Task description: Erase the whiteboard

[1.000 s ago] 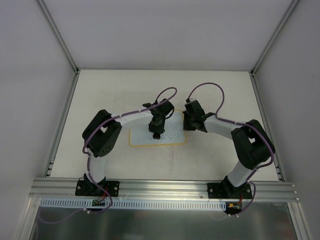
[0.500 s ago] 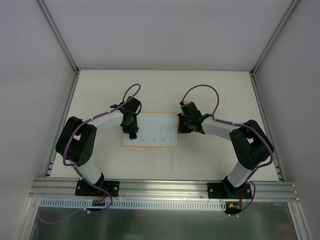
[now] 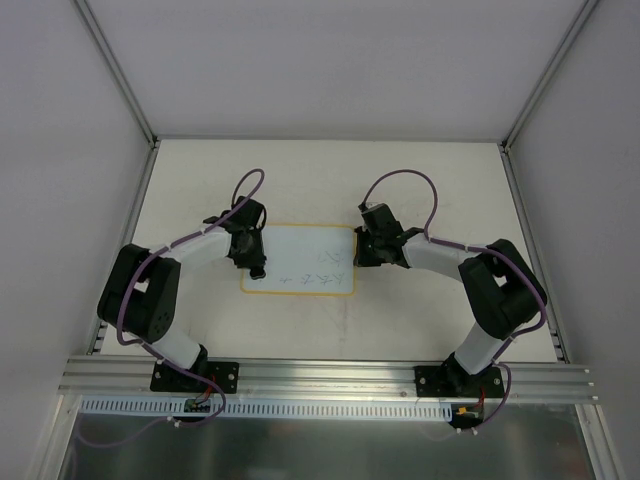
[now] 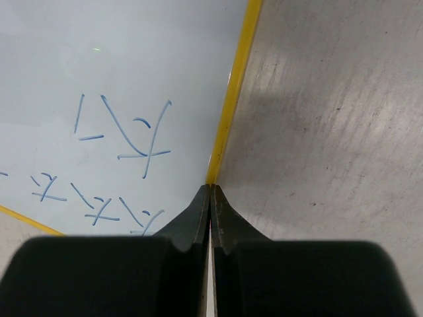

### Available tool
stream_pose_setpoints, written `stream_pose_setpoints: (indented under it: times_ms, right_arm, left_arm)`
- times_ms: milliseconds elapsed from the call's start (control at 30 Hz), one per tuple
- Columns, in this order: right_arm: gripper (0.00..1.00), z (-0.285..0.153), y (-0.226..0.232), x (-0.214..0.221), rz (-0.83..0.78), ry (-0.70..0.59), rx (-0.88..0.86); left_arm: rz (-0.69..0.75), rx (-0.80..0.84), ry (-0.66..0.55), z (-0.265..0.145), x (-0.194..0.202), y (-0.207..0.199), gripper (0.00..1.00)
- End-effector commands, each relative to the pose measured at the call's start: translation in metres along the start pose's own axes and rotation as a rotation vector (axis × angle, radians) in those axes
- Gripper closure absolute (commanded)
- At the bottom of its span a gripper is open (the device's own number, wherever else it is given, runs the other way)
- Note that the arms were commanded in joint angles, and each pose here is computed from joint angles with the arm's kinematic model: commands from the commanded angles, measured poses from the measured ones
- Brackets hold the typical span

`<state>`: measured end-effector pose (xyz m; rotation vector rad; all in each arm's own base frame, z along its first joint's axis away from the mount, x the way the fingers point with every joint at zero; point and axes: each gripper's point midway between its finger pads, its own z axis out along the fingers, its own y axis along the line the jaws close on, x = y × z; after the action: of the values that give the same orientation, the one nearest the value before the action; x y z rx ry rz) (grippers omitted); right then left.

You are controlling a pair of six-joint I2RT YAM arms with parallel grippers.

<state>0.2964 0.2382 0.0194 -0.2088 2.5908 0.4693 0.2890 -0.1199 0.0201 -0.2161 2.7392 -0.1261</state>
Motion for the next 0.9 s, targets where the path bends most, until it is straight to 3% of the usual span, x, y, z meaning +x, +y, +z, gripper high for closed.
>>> stream_pose_setpoints:
  times_ms: [0,267,633,867]
  right_arm:
    - [1.00,0.005,-0.019,0.034,-0.008,0.112,0.067]
    - [1.00,0.004,-0.020,0.036,-0.011,0.113,0.072]
    - [1.00,0.005,-0.015,0.037,-0.020,0.116,0.061]
    - [1.00,0.006,-0.010,0.035,-0.025,0.113,0.056]
  left_arm:
    - [0.014,-0.063,0.054,0.002,0.018,0.027,1.00]
    - [0.057,-0.065,0.016,-0.014,0.002,0.029,1.00]
    - [0.016,-0.043,0.146,0.001,0.036,0.026,1.00]
    - [0.076,0.028,0.269,0.010,0.071,-0.017,1.00]
